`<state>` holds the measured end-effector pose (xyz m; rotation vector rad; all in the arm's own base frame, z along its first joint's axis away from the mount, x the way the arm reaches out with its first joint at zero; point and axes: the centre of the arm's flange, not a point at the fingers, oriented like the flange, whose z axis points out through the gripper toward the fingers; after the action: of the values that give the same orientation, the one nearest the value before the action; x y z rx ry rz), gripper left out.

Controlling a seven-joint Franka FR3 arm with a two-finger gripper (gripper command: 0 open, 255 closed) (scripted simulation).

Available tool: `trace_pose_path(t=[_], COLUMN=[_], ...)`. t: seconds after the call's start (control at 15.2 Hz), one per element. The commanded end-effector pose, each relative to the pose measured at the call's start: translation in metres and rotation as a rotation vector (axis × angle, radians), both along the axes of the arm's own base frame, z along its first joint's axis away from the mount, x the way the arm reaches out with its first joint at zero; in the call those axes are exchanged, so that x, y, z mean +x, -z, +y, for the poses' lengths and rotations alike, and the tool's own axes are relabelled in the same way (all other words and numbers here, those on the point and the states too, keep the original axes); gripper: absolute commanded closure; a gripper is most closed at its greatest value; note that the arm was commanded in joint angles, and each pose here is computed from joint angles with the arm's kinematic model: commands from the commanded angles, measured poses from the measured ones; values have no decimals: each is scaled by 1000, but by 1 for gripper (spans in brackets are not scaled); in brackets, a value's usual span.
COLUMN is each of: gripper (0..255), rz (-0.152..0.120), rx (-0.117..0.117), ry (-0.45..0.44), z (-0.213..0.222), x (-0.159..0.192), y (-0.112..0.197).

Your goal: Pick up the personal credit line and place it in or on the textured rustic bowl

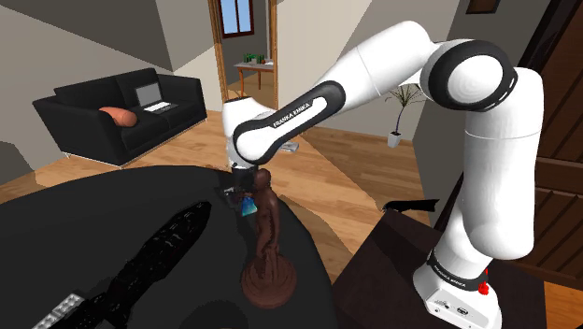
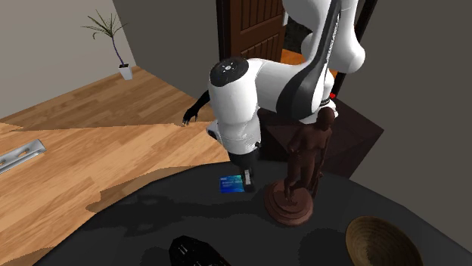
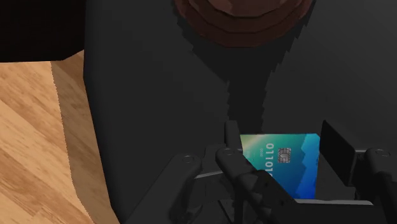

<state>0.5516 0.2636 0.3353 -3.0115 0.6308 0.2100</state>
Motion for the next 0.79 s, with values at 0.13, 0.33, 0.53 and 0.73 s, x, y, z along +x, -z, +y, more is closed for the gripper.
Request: trace_pose_path(t=[0.13,0.33,0.53,0.73], gripper=[255,255,255,255], rz=[0,0,0,0], rx=[0,0,0,0], ry=[1,1,1,1], z=[42,72,102,132], x=[-36,-62,-88,-114], y=[-2,-3,-4,-5])
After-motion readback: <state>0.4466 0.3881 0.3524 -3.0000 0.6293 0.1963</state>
